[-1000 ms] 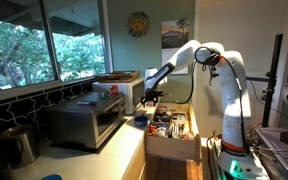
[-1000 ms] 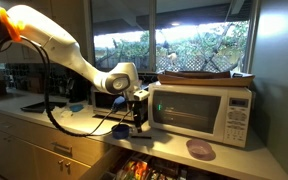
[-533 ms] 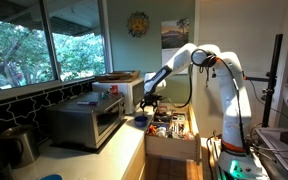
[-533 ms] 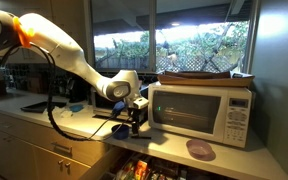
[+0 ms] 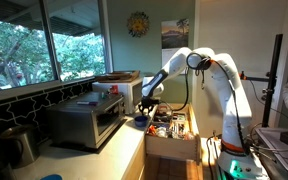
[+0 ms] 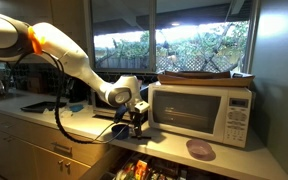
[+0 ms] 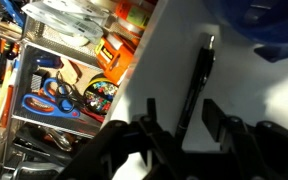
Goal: Put the pen onto the oven
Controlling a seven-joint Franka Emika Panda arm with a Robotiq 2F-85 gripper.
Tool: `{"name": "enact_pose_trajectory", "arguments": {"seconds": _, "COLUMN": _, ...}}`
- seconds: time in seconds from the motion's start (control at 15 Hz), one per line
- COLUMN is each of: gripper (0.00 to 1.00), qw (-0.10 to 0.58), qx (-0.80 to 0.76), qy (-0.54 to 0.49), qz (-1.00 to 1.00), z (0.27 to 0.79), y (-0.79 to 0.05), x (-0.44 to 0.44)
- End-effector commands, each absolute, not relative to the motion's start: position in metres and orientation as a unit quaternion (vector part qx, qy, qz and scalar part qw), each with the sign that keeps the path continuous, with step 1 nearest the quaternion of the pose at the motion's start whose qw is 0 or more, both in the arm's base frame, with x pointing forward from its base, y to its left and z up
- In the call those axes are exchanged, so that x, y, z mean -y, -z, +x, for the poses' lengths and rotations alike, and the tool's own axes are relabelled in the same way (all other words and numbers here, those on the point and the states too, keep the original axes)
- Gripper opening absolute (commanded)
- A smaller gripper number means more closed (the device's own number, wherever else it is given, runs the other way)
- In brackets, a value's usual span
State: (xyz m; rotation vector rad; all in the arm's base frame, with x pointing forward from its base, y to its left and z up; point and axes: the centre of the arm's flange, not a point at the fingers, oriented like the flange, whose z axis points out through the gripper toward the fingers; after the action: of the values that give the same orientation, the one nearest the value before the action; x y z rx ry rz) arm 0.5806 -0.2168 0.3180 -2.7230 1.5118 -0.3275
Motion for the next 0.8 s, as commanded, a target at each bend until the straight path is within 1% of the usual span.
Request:
{"name": "enact_pose_trajectory", "arguments": {"seconds": 0.0, "gripper": 0.51, "qw": 0.009, "qx": -0.480, "qy": 0.114, "qz": -0.870, "z": 0.596, "y": -0.306, "x": 0.212}}
{"name": "enact_pose_trajectory", "arguments": {"seconds": 0.2, "gripper": 0.51, "qw": 0.004, "qx": -0.478, "qy": 0.108, "qz": -0.872, "z": 0.601, "y": -0.301, "x": 0.209}}
{"name": "enact_pose_trajectory", "arguments": {"seconds": 0.27, "gripper": 0.45, "qw": 0.002, "qx": -0.478, "qy": 0.107, "qz": -0.872, "z": 0.602, "y": -0.300, "x": 0.209}}
{"name": "enact_pose_trajectory", "arguments": {"seconds": 0.33, "gripper": 0.27, "qw": 0.001, "qx": -0.478, "qy": 0.105, "qz": -0.872, "z": 0.603, "y": -0.300, "x": 0.209}}
{"name": "enact_pose_trajectory", "arguments": {"seconds": 0.47, "gripper": 0.08, "qw": -0.005, "qx": -0.480, "qy": 0.098, "qz": -0.872, "z": 0.602, "y": -0.302, "x": 0.210}}
{"name": "enact_pose_trajectory", "arguments": {"seconds": 0.53, "gripper": 0.01, "qw": -0.006, "qx": -0.482, "qy": 0.092, "qz": -0.872, "z": 0.599, "y": -0.307, "x": 0.210}}
{"name": "enact_pose_trajectory", "arguments": {"seconds": 0.6, "gripper": 0.00, "qw": -0.008, "qx": -0.483, "qy": 0.092, "qz": -0.871, "z": 0.596, "y": -0.309, "x": 0.211}}
{"name": "enact_pose_trajectory", "arguments": {"seconds": 0.73, "gripper": 0.04, "qw": -0.017, "qx": -0.487, "qy": 0.089, "qz": -0.869, "z": 0.589, "y": -0.316, "x": 0.214}}
